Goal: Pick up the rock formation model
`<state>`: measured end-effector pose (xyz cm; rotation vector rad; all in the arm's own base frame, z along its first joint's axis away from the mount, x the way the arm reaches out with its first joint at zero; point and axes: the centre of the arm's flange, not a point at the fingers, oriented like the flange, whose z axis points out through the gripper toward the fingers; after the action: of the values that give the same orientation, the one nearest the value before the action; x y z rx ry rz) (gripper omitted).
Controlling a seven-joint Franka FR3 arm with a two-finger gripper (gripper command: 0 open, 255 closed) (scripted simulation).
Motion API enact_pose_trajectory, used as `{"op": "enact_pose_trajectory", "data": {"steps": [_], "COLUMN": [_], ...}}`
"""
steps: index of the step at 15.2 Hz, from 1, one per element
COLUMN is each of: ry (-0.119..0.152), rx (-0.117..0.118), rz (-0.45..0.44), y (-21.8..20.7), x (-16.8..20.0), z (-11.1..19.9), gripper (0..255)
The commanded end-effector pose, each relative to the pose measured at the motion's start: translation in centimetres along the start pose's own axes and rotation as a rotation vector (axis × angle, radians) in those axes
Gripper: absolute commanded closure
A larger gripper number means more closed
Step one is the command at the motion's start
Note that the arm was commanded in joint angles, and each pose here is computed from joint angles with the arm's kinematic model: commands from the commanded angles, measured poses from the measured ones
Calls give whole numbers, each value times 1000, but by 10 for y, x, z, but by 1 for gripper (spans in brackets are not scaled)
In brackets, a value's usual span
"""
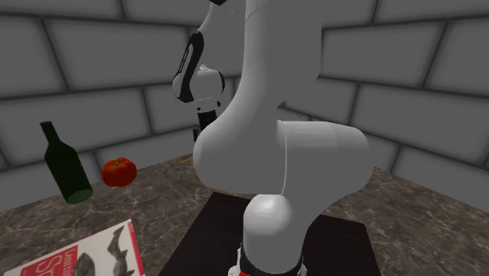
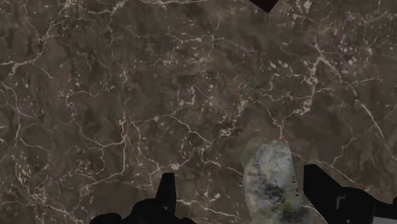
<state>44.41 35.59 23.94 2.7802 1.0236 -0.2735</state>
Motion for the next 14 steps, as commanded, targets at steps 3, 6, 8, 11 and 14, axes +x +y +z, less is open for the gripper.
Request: {"op": "enact_pose_trajectory", "data": {"steps": [3,6,8,11,14], "ry": [-19,-33,-42,-43,-43], "rx": [-20,-35,-45,-46,-46], "rz": [-54,-94,-120,-124,-124], "y": [-29,-49,-63,-66,-67], "x": [35,59,74,78,82], "z": [40,68,87,99,115], "gripper": [0,0,0,0,0]}}
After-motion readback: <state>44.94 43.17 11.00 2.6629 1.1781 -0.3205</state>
